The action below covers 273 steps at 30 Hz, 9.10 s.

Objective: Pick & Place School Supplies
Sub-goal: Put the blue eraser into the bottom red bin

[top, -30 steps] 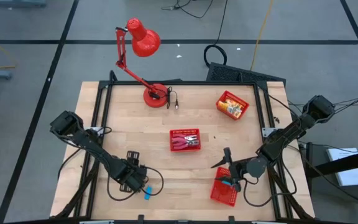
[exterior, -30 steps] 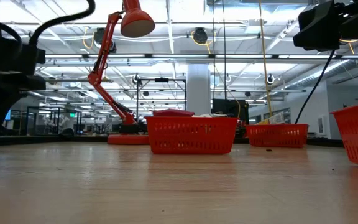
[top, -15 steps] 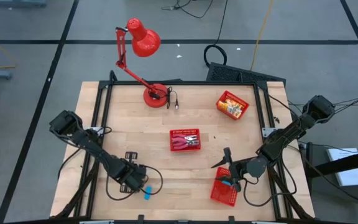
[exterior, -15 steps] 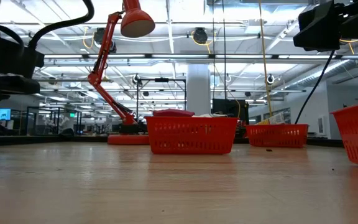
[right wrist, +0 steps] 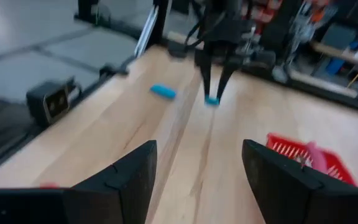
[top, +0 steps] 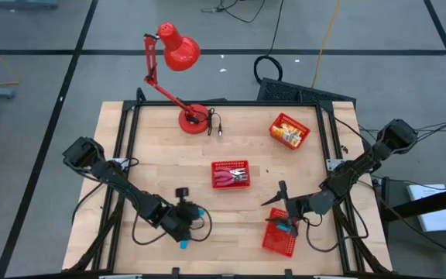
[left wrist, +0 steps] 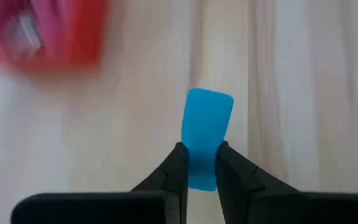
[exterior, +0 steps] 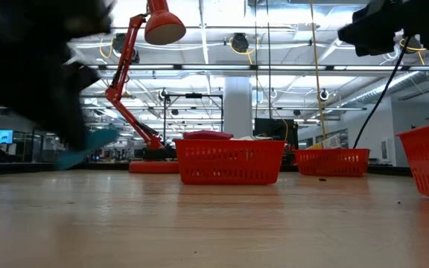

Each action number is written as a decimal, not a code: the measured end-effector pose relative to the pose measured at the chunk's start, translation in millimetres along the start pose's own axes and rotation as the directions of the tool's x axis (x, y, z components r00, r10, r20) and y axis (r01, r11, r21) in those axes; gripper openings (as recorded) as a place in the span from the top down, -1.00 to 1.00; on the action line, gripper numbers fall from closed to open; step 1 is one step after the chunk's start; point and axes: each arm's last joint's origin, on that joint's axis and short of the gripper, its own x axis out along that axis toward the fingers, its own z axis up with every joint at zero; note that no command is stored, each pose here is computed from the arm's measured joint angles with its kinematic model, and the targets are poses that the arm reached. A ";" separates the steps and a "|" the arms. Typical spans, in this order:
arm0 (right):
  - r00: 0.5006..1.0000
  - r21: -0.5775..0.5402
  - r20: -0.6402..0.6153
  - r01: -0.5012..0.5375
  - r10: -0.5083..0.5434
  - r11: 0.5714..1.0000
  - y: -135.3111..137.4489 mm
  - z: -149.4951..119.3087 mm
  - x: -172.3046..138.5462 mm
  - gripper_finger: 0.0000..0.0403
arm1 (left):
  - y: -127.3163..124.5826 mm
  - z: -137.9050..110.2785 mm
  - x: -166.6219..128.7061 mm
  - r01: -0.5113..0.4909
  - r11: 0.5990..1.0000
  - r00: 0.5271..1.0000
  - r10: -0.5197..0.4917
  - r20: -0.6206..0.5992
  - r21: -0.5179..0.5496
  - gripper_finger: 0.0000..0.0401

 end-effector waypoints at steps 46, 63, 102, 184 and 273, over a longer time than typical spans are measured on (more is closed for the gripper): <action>0.946 0.127 0.322 0.003 -0.044 0.992 -40.1 -15.5 -9.1 0.16 | 64.1 167.6 82.6 0.051 0.972 0.594 -0.215 0.775 0.230 0.74; 0.950 0.070 0.310 0.008 -0.029 0.998 -32.2 -15.8 -10.9 0.75 | 63.5 165.7 84.9 0.069 0.970 0.618 -0.224 0.753 0.232 0.76; 0.953 0.372 -0.117 -0.217 0.278 0.902 52.7 -70.9 0.4 0.80 | 9.9 138.3 22.4 -0.043 0.976 0.838 -0.080 0.540 0.212 0.23; 0.962 0.056 -0.103 -0.248 0.252 0.967 46.2 -1.0 -36.5 -0.22 | -68.9 1.4 24.6 -0.185 0.651 0.870 -0.239 -0.430 -0.737 0.57; 0.995 0.122 -0.088 -0.045 0.056 0.991 16.3 -17.4 -21.9 -0.12 | -2.3 57.9 69.2 0.068 0.986 0.984 -0.091 -0.152 -0.149 0.81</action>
